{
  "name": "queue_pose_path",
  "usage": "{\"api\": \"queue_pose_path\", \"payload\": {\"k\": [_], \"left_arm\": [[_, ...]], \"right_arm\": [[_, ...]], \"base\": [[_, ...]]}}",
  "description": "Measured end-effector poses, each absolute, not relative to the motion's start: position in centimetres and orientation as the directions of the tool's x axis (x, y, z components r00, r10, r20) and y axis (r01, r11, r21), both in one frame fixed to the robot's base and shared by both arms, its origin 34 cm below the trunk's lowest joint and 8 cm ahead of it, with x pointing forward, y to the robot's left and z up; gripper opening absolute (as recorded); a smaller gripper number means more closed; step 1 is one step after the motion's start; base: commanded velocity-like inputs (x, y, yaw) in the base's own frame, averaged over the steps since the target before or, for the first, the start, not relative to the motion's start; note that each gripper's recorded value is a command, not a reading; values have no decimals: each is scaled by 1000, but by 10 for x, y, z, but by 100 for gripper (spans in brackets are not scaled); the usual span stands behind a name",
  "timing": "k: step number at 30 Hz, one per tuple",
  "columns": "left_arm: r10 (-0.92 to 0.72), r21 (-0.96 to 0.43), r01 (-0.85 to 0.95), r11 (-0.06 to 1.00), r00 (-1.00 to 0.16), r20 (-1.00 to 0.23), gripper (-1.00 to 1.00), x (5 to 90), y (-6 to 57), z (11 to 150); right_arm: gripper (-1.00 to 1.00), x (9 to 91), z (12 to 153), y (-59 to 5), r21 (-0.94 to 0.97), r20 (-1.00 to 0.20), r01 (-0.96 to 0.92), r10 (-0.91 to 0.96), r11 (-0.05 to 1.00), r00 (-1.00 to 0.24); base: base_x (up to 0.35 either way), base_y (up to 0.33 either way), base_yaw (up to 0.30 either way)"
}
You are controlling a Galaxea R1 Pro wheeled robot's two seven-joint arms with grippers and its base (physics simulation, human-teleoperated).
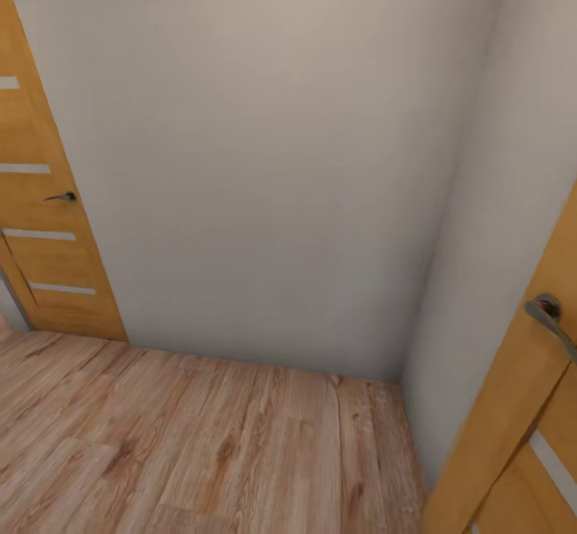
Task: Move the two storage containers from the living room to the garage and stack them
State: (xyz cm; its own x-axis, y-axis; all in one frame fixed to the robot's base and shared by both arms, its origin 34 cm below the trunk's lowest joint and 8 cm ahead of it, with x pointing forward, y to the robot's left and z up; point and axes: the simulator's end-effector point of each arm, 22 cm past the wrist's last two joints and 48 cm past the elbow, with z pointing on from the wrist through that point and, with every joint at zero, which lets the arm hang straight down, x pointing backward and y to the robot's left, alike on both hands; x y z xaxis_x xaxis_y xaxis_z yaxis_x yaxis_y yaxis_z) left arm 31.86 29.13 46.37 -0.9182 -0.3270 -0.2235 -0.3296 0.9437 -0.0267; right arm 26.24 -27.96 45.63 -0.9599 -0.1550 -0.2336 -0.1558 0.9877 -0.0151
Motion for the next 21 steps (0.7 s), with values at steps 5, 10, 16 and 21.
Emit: {"api": "queue_pose_path", "payload": {"k": [5, 10, 16, 21], "left_arm": [[-327, -27, -330, 944, -918, -223, 100, 319, 291, 464], [-327, -27, -330, 944, -918, -223, 100, 319, 291, 464], [-327, -27, -330, 944, -918, -223, 100, 318, 291, 464], [-327, -27, -330, 944, -918, -224, 100, 318, 291, 464]], "right_arm": [[100, 263, 456, -279, -14, -234, -156, -155, 988, -960], [100, 262, 456, -278, -12, -234, -156, -155, 988, -960], [100, 263, 456, -277, -12, -235, -152, -151, 988, -960], [100, 263, 456, -277, -13, -235, -153, -152, 988, -960]], "base": [[322, 0, 0], [322, 0, 0], [322, 0, 137], [322, 0, 267]]}}
